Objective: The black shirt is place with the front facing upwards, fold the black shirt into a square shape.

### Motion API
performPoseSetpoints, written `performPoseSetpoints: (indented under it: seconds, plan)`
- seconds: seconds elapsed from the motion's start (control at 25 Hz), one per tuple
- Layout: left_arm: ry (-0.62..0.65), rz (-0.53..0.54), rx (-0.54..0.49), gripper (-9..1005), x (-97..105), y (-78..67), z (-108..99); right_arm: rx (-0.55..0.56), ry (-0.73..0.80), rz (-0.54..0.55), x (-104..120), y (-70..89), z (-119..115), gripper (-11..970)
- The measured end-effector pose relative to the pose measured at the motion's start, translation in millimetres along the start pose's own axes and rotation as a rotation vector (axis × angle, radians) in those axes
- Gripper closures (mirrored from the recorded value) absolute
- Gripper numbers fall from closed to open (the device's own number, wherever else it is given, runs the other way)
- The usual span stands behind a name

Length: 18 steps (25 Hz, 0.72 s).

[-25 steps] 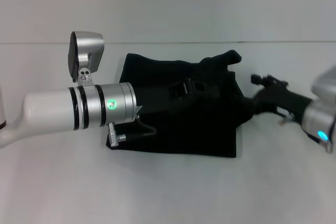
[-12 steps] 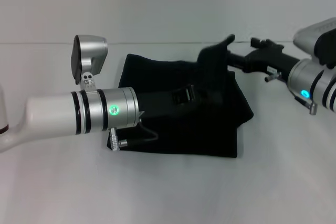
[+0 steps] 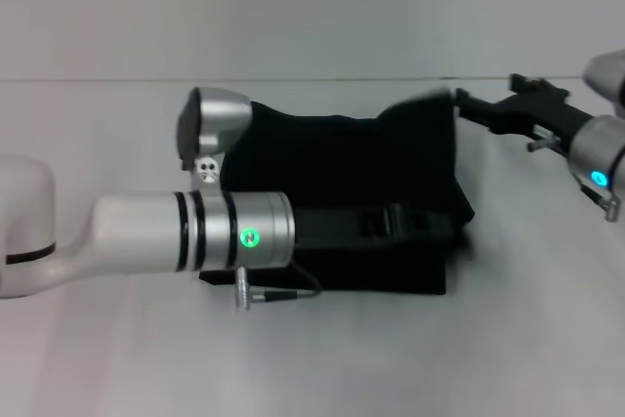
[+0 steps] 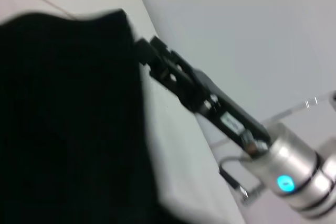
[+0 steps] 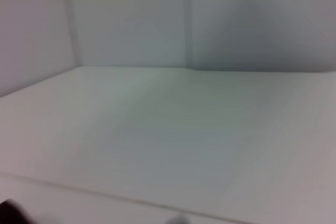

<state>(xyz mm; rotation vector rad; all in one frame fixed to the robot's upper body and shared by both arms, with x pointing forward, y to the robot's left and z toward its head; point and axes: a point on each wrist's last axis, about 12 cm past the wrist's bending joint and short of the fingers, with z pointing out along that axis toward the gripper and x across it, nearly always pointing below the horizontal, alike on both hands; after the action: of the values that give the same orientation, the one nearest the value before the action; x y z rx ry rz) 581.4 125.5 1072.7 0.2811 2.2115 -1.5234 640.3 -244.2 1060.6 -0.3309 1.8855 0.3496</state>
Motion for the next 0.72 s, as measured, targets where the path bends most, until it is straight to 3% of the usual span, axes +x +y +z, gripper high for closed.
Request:
performPoseSetpoints:
  seconds: [0.12,0.36,0.56,0.72]
  plan:
    - [0.041,0.029,0.040,859,5,-6.2,4,0.058,-0.038,0.087,8,-15.0,-13,12]
    - [0.025,0.126,0.199,625,2,-22.8,-5,0.093,-0.126,0.261,25,-30.9,-40,13]
    - [-0.085,0.206,0.210,508,-10,-18.4,-39,-0.093,-0.101,0.369,30,-18.6,-52,13]
    - [-0.241,0.181,0.103,414,-17,3.3,-76,-0.310,-0.056,0.312,25,4.6,-54,12]
